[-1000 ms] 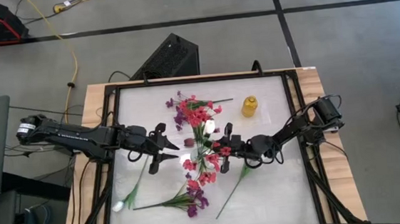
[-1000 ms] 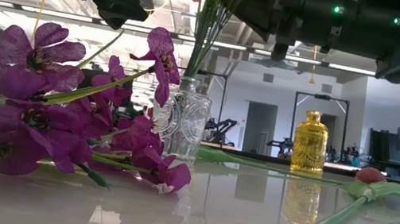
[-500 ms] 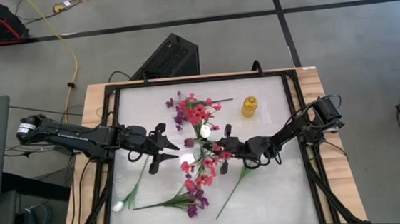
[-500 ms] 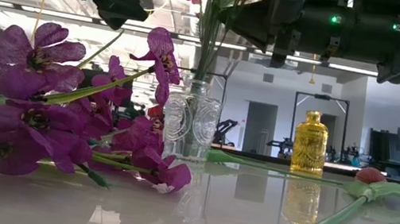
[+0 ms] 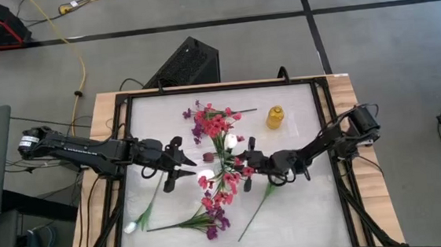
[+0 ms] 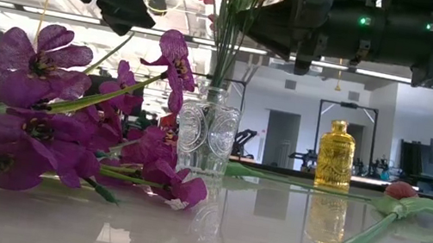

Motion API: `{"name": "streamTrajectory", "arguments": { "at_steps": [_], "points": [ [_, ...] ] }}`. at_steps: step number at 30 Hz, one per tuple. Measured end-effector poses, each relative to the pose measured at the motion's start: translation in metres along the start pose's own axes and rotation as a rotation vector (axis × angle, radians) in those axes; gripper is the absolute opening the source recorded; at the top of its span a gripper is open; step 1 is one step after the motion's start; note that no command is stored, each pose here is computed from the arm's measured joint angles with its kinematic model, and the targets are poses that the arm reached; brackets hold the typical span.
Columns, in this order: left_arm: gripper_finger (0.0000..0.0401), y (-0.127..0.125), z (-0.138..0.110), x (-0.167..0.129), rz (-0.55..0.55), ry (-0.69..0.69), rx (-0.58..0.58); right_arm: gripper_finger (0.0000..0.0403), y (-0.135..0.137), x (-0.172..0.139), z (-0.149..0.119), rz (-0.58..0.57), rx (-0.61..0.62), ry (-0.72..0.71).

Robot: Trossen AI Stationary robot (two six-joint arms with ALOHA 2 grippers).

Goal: Sort flowers into vase by color
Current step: Put the top white tulip into the transparent vase, then put the white tulip into the transparent vase

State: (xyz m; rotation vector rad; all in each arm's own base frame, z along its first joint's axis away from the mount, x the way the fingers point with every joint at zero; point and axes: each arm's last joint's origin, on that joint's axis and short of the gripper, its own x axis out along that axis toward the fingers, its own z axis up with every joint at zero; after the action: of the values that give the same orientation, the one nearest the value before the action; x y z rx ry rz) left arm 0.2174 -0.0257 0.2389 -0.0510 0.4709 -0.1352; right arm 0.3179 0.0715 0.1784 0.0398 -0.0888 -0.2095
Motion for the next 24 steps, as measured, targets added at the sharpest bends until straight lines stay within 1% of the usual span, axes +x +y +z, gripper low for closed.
{"name": "streamTrajectory", "arguments": {
  "at_steps": [4, 9, 12, 15, 18, 20, 22, 24],
  "points": [
    [0.0126, 0.0, -0.002, 0.0, 0.001, 0.018, -0.008, 0.0139, -0.005, -0.004, 0.009, -0.013, 0.018, 0.102],
    [0.0126, 0.0, -0.002, 0.0, 0.002, 0.022, -0.02, 0.0193, -0.011, -0.016, 0.023, -0.016, 0.013, 0.24],
    [0.0126, 0.0, -0.004, 0.0, 0.004, 0.042, -0.039, 0.022, -0.014, -0.025, 0.033, 0.028, 0.022, 0.311],
    [0.0126, 0.001, -0.008, 0.0, 0.01, 0.08, -0.088, 0.0238, -0.017, -0.035, 0.043, 0.079, 0.03, 0.365],
    [0.0126, 0.001, -0.015, -0.001, 0.027, 0.156, -0.196, 0.0245, -0.019, -0.045, 0.048, 0.118, 0.018, 0.425],
    [0.0126, 0.001, -0.022, -0.003, 0.053, 0.228, -0.314, 0.0245, -0.018, -0.05, 0.05, 0.136, 0.016, 0.462],
    [0.0126, 0.001, -0.031, -0.005, 0.099, 0.318, -0.438, 0.0245, -0.016, -0.054, 0.051, 0.147, 0.023, 0.476],
    [0.0126, -0.002, -0.04, -0.009, 0.164, 0.4, -0.535, 0.0245, -0.013, -0.058, 0.052, 0.162, 0.019, 0.487]
  ]
}}
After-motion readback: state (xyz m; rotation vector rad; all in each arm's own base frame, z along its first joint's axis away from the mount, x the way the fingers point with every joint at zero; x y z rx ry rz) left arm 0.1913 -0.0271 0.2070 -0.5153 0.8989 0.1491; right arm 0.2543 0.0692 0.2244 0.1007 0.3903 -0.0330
